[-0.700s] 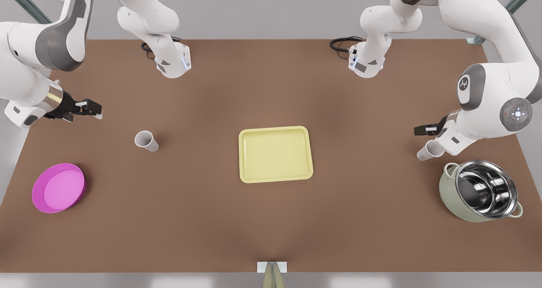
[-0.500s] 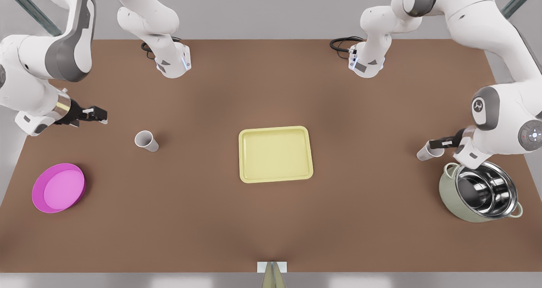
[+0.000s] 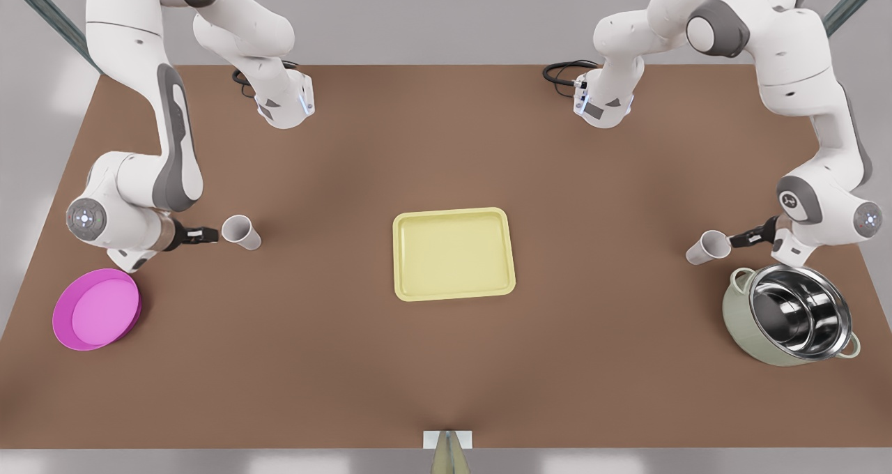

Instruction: Use both arms to respectively pick up the white IKEA cups from the middle-left and middle-right positions, then place the white IKEA cups onto the middle-middle tray, ensuring that the cups remain upright and do not tip over

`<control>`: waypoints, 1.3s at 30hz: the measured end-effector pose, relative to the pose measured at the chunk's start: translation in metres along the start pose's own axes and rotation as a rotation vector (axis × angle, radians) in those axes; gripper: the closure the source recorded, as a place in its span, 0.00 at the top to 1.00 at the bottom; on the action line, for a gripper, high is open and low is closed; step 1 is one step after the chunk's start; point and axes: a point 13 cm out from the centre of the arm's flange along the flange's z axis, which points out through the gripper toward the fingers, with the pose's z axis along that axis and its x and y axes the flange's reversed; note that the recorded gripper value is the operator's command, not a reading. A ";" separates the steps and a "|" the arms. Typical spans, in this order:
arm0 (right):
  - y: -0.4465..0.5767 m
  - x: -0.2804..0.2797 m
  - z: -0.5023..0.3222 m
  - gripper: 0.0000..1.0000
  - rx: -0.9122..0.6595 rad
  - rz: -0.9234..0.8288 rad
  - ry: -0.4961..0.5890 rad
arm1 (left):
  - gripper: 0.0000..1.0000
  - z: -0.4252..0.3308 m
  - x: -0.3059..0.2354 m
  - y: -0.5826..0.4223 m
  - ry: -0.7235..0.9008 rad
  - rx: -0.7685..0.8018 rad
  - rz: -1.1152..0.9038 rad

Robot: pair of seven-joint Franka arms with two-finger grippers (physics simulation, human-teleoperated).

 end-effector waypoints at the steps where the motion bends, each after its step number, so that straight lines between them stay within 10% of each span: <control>1: -0.001 0.001 0.006 1.00 -0.001 0.002 -0.002 | 1.00 0.003 -0.001 -0.002 -0.009 0.016 -0.001; 11: 0.002 0.039 0.080 1.00 -0.003 0.018 -0.030 | 1.00 0.031 -0.007 -0.014 -0.021 0.052 0.047; 13: -0.002 0.042 0.089 1.00 -0.004 0.029 -0.040 | 0.48 0.035 -0.006 -0.016 -0.016 0.050 0.061; 14: -0.004 0.043 0.094 1.00 -0.004 0.032 -0.043 | 0.39 0.036 -0.005 -0.017 -0.013 0.050 0.066; 29: -0.009 0.052 0.152 0.98 -0.013 0.054 -0.032 | 0.21 -0.058 0.011 -0.162 -0.057 0.050 0.291; 32: -0.009 0.050 0.156 0.55 -0.013 0.053 -0.036 | 0.21 -0.089 0.015 -0.249 -0.086 0.026 0.405; 39: -0.002 0.041 0.156 0.21 -0.011 0.030 -0.050 | 0.21 -0.044 0.118 -0.501 -0.028 0.003 0.604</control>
